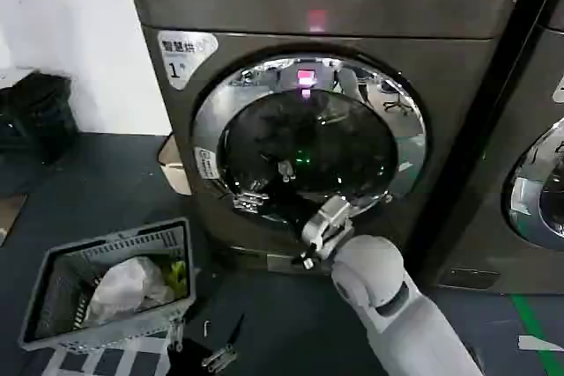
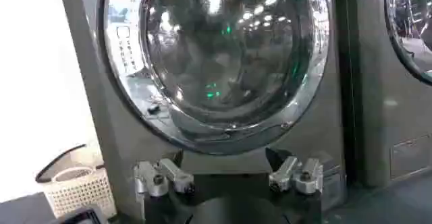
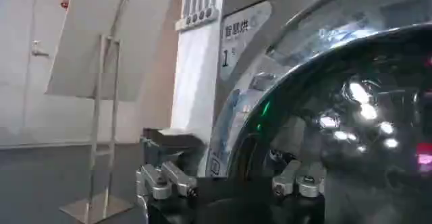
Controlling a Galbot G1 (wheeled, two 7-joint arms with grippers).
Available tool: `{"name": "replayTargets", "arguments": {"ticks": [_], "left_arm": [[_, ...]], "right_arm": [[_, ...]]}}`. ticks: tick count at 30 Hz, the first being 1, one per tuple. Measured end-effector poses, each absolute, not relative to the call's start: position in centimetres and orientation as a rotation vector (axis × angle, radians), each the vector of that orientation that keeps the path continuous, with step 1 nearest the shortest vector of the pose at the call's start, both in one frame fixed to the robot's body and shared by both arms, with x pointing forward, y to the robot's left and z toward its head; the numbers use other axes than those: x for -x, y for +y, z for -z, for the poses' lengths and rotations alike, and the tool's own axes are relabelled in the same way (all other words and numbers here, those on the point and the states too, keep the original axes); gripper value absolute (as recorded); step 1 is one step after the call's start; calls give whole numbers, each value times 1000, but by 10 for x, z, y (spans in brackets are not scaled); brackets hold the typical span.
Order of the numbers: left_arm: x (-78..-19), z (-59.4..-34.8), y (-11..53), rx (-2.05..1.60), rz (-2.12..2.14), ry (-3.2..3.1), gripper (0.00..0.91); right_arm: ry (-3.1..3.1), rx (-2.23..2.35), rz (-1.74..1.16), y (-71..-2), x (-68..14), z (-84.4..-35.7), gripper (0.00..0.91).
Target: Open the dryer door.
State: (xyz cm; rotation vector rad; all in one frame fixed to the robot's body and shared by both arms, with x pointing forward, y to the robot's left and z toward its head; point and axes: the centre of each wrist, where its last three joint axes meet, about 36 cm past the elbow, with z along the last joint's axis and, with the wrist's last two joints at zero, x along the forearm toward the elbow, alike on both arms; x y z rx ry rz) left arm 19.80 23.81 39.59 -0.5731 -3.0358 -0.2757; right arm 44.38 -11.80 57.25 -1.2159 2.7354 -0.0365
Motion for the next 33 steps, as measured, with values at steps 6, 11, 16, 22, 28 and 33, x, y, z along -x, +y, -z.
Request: {"name": "replayTargets", "arguments": {"ticks": [6,11,16,22,28,33], "left_arm": [[-198,-396,236,576,255,-3029,907],[-199,-395,234,580,245,-3024,907],[-200,-393,233,549,247,-3014,907],[-200,-392,235,520,255,-3007,907],[-199,-392,236,510,247,-3000,907],[-199,-393,237,502,248,-3001,907]], "right_arm": [[2694,1286,81,-121,-459,-572,907],[2693,1298,98,-109,-478,-570,907],[2708,1313,117,-91,-505,-561,907],[2711,1367,115,-81,-535,-541,907],[2705,1441,111,-77,-556,-524,907],[2702,1474,112,-70,-566,-517,907]]}}
